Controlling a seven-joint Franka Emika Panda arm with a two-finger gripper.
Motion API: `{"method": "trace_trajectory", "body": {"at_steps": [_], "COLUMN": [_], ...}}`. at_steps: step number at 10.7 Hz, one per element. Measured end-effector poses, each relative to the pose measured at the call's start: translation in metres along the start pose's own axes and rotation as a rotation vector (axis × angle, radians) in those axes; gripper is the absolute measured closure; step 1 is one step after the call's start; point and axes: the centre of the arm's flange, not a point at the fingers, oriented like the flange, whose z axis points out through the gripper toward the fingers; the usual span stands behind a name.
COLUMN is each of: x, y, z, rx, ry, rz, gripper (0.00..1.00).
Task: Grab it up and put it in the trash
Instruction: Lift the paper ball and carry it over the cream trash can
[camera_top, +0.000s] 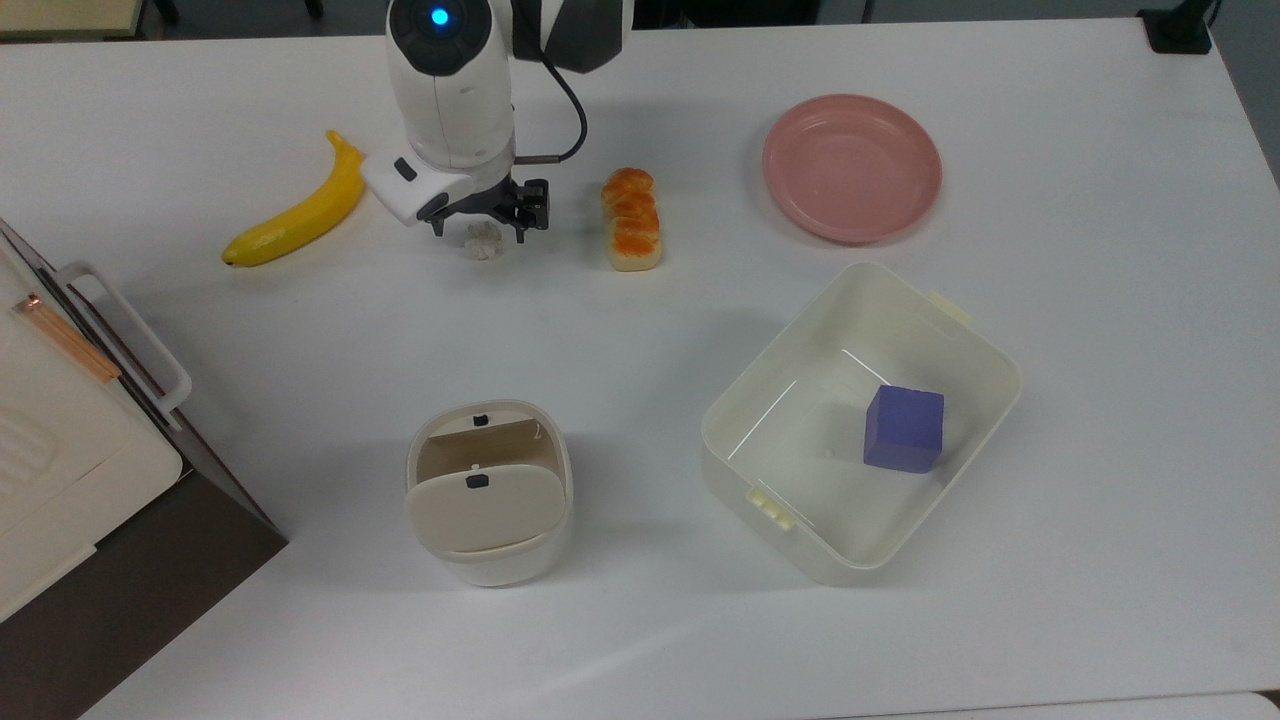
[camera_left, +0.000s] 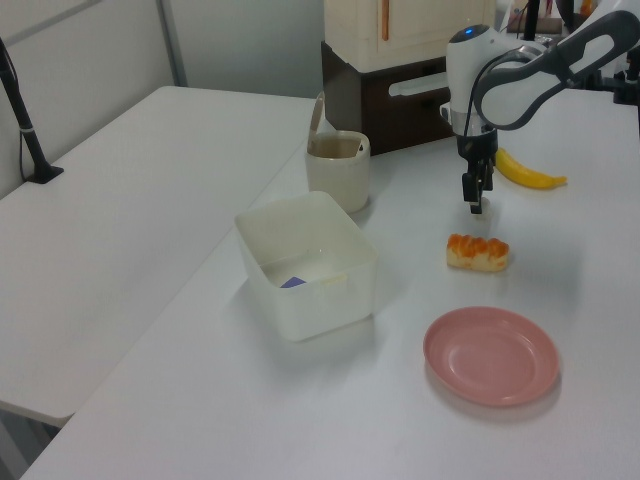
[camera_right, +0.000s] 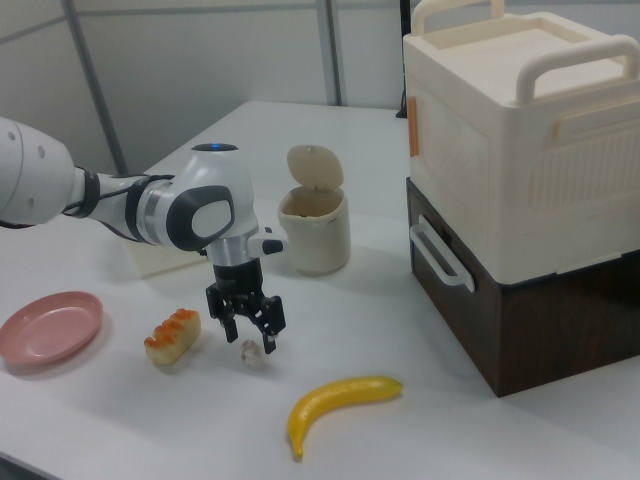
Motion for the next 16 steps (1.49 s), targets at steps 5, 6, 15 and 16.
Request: {"method": "trace_trajectory", "body": {"at_steps": [5, 6, 15, 16], "x": [0.002, 0.003, 0.056, 0.064], "y": [-0.004, -0.006, 0.022, 0.020], "z": [0.011, 0.010, -0.226, -0.230], "rx": [-0.049, -0.051, 0.252, 0.279], "ry": [-0.021, -0.019, 0.526, 0.597], "rz": [-0.038, -0.043, 0.443, 0.539], "gripper": [0.55, 0.71, 0.75, 0.75]}}
